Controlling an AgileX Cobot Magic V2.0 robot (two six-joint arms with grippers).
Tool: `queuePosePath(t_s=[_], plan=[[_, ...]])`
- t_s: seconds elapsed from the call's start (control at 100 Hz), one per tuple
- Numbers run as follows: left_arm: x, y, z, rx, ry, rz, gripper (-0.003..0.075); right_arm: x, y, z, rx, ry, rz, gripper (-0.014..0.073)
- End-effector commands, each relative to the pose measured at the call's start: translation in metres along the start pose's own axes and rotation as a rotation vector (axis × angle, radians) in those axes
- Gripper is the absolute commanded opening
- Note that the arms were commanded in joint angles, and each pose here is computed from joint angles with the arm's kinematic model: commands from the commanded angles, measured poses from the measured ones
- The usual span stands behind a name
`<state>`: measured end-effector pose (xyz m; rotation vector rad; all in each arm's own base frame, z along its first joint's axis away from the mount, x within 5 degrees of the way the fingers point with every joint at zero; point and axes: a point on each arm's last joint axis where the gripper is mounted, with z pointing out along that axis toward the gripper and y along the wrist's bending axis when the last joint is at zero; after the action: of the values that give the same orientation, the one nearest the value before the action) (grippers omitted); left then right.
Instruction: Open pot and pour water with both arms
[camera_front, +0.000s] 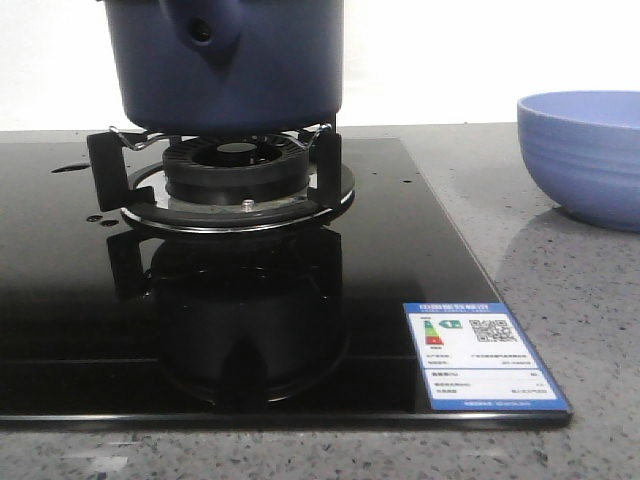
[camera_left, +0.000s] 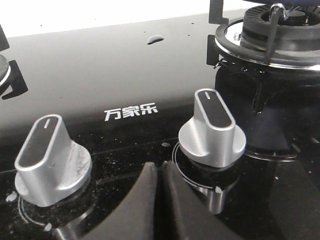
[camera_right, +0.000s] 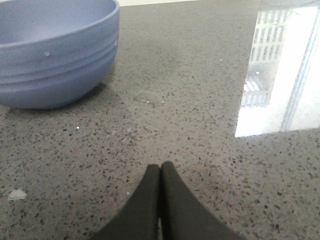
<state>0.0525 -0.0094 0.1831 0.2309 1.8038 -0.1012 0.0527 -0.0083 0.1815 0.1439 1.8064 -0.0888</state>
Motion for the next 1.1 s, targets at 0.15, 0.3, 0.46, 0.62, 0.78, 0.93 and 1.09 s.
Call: queuePosePath(t_s=[0.15,0.3,0.46,0.62,0.78,0.93,1.09], plan=[[0.005,-0.001,0.002,0.015,-0.042,-0.018,-0.002,0.007,-0.001,0.002,0.008,-0.004,-0.006,-0.0064],[0.005,-0.001,0.002,0.015,-0.042,-0.018,-0.002,0.007,-0.001,0.002,0.008,-0.004,-0.006,-0.0064],[0.005,-0.001,0.002,0.015,-0.042,-0.018,-0.002,0.007,-0.001,0.002,0.008,-0.004,-0.006,-0.0064],[0.005,-0.001,0.002,0.015,-0.042,-0.015,-0.002,0.007,-0.001,0.002,0.008,-0.004,-0.006,-0.0064],[0.001,0.001,0.001,-0.019,-0.093,0.109,-0.002,-0.004,0.0,0.001,-0.001,-0.124,-0.008,-0.0064],[-0.017,-0.003,-0.002,0.07,-0.286,-0.25,-0.002,-0.025,0.001,-0.004,-0.07,-0.358,0.337,-0.0064],[-0.028,0.002,-0.006,0.105,-0.404,-0.608,-0.002,-0.028,-0.001,-0.005,-0.091,-0.389,0.538,-0.0063]])
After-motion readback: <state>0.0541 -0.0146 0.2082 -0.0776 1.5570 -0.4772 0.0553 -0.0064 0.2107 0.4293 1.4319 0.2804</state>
